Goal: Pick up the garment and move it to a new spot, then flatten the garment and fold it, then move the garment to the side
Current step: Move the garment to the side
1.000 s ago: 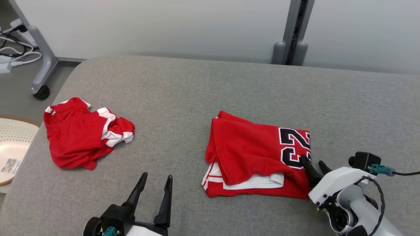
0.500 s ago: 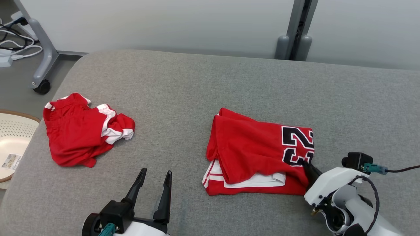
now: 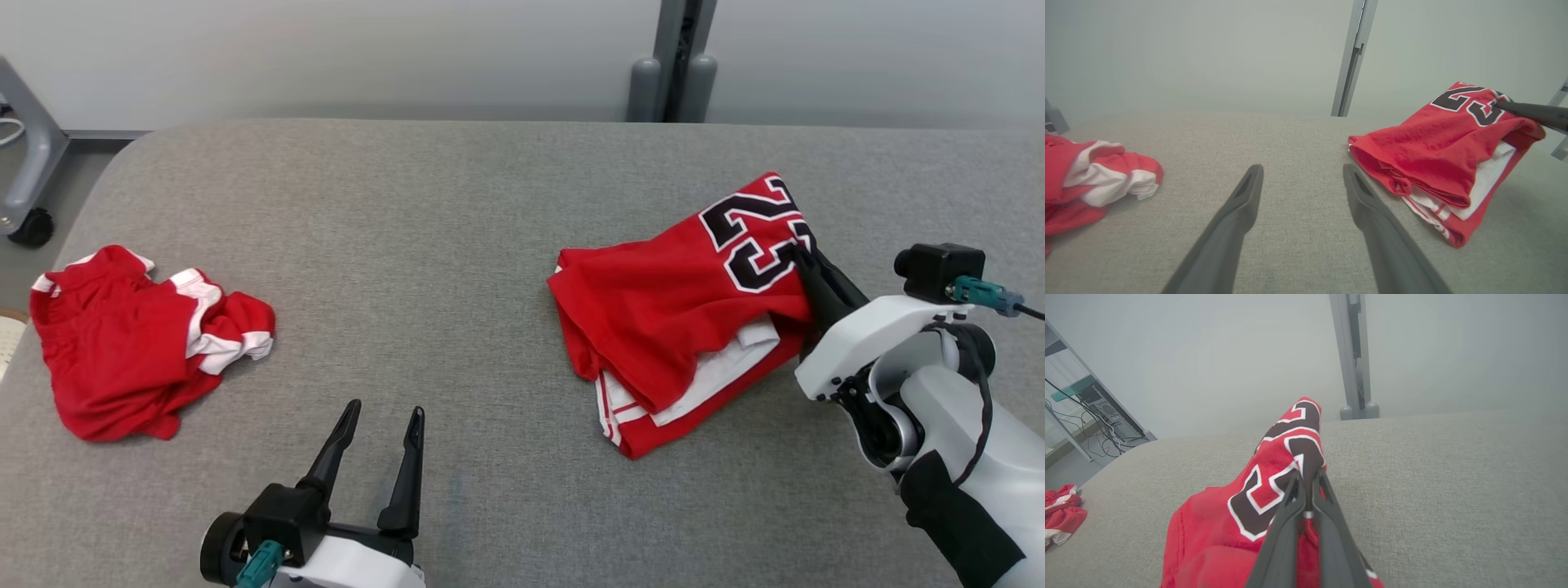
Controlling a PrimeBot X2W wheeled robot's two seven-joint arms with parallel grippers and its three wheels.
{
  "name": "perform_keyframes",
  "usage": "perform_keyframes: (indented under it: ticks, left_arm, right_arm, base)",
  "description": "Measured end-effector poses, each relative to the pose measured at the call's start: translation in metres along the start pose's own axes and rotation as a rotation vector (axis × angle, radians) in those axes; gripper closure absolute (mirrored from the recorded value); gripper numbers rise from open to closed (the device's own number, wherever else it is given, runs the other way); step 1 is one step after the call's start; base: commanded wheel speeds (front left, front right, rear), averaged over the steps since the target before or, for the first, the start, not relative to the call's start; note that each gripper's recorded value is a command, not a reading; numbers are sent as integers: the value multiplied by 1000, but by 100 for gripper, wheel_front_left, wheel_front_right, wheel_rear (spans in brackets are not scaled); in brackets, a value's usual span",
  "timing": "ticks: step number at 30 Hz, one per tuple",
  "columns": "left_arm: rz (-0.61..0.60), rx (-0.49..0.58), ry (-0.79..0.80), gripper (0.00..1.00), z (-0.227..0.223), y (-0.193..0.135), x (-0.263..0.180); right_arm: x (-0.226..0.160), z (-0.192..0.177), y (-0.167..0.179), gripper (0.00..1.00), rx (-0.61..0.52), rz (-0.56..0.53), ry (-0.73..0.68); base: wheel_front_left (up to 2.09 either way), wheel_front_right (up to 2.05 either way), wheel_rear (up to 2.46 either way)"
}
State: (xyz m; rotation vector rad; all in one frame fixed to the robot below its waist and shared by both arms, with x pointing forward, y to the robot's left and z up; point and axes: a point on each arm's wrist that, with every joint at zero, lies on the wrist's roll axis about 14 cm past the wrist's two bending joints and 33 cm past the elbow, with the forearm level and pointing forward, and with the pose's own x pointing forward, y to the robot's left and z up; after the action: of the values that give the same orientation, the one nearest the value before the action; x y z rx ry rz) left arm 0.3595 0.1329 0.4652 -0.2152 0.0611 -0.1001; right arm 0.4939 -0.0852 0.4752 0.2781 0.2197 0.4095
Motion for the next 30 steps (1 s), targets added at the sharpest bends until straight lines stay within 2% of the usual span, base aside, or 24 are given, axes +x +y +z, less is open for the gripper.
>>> perform_keyframes:
  ticks: [6, 15, 22, 30]
  left_arm:
    - [-33, 4, 13, 0, -4, -8, 11]
    - [-79, 4, 35, 0, -13, -19, 26]
    - [-127, 20, 57, 0, -23, -28, 42]
    - [-176, 42, 81, 0, -36, -36, 62]
  right_arm:
    - [-3, 11, 0, 100, -8, 43, -6]
    - [-5, 40, -26, 100, -48, 18, -58]
    - [1, 73, -56, 100, -147, -22, -83]
    - [-3, 81, -115, 100, -246, -137, -27]
  base:
    - [0, 0, 0]
    - [0, 0, 0]
    - [0, 0, 0]
    - [0, 0, 0]
